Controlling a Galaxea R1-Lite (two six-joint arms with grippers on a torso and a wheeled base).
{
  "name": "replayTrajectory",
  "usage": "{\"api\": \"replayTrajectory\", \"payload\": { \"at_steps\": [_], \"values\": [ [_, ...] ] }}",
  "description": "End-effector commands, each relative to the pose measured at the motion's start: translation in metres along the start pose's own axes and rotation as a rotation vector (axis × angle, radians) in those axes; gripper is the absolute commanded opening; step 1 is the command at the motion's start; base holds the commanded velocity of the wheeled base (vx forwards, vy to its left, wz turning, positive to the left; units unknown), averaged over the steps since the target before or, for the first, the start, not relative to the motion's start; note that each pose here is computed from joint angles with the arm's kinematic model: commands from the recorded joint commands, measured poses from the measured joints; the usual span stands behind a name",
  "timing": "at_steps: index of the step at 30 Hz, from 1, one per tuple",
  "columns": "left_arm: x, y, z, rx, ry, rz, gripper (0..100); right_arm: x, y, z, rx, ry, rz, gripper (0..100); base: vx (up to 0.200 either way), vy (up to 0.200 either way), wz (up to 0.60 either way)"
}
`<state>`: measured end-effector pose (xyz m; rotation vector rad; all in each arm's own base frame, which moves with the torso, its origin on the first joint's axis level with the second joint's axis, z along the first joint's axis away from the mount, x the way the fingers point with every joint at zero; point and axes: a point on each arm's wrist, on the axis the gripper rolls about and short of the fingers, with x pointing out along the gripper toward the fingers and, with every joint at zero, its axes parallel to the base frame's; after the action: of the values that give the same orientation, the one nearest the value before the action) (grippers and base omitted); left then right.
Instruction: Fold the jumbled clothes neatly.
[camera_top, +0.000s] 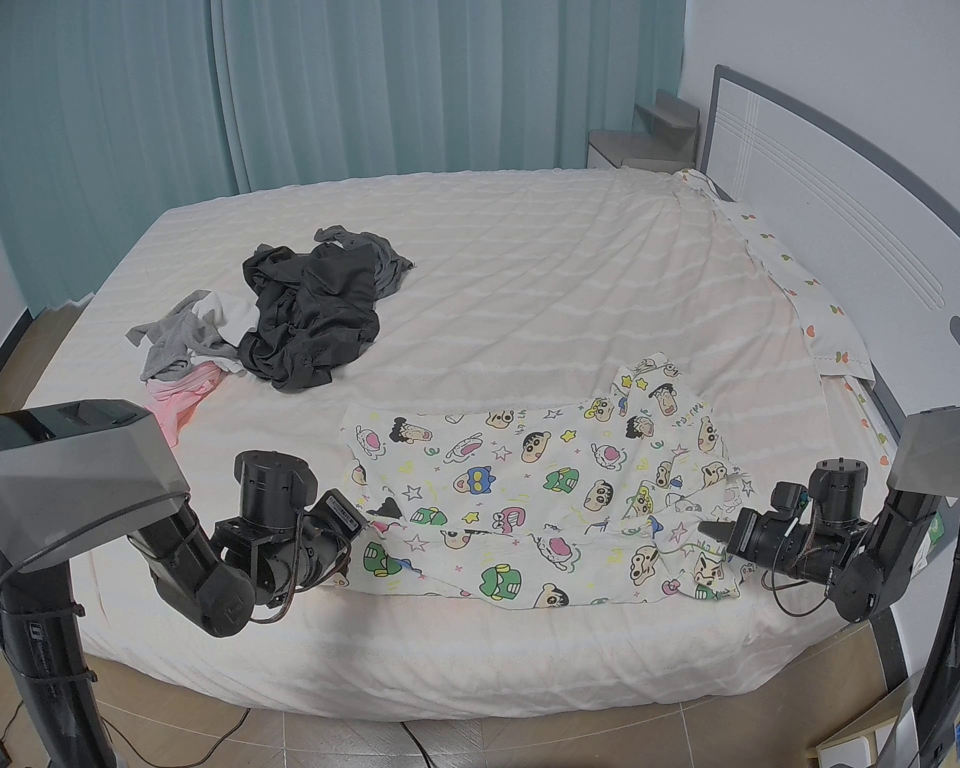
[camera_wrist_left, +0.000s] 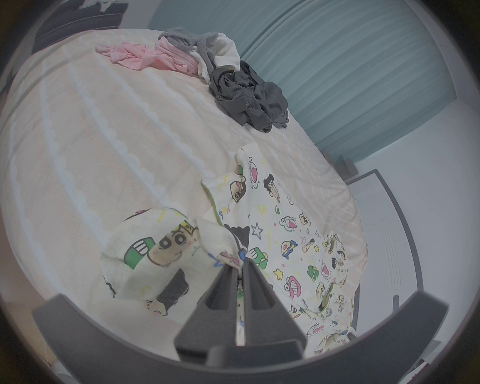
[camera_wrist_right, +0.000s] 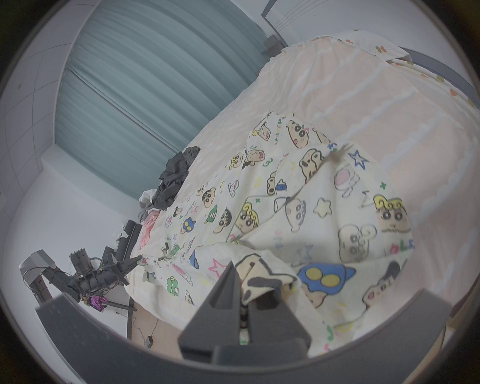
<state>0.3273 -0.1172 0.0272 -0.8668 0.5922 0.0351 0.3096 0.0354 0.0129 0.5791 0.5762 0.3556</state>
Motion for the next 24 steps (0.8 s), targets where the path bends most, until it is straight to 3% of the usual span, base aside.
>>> {"api": "replayTrajectory", "payload": {
  "at_steps": [1, 10, 11, 15, 16, 24],
  "values": [
    [0.015, 0.006, 0.002, -0.026, -0.007, 0.016, 0, 0.017, -0.009, 0.004, -0.003, -0.015, -0.004, 0, 0.000, 0.000, 0.00],
    [0.028, 0.010, 0.011, -0.058, -0.035, 0.019, 0, 0.029, -0.015, 0.017, -0.007, -0.046, -0.004, 0, 0.000, 0.000, 0.00],
    [0.029, 0.010, 0.012, -0.060, -0.038, 0.019, 100, 0.030, -0.016, 0.020, -0.006, -0.050, -0.006, 0, 0.000, 0.000, 0.00],
    [0.034, 0.011, 0.011, -0.060, -0.036, 0.020, 100, 0.036, -0.017, 0.029, 0.001, -0.050, -0.017, 0, 0.000, 0.000, 0.00],
    [0.036, 0.013, 0.010, -0.060, -0.034, 0.026, 100, 0.037, -0.020, 0.033, 0.007, -0.049, -0.026, 100, 0.000, 0.000, 0.00],
    [0.031, 0.006, 0.023, -0.072, -0.074, -0.003, 100, 0.034, -0.029, 0.047, 0.012, -0.115, -0.078, 100, 0.000, 0.000, 0.00]
  ]
}}
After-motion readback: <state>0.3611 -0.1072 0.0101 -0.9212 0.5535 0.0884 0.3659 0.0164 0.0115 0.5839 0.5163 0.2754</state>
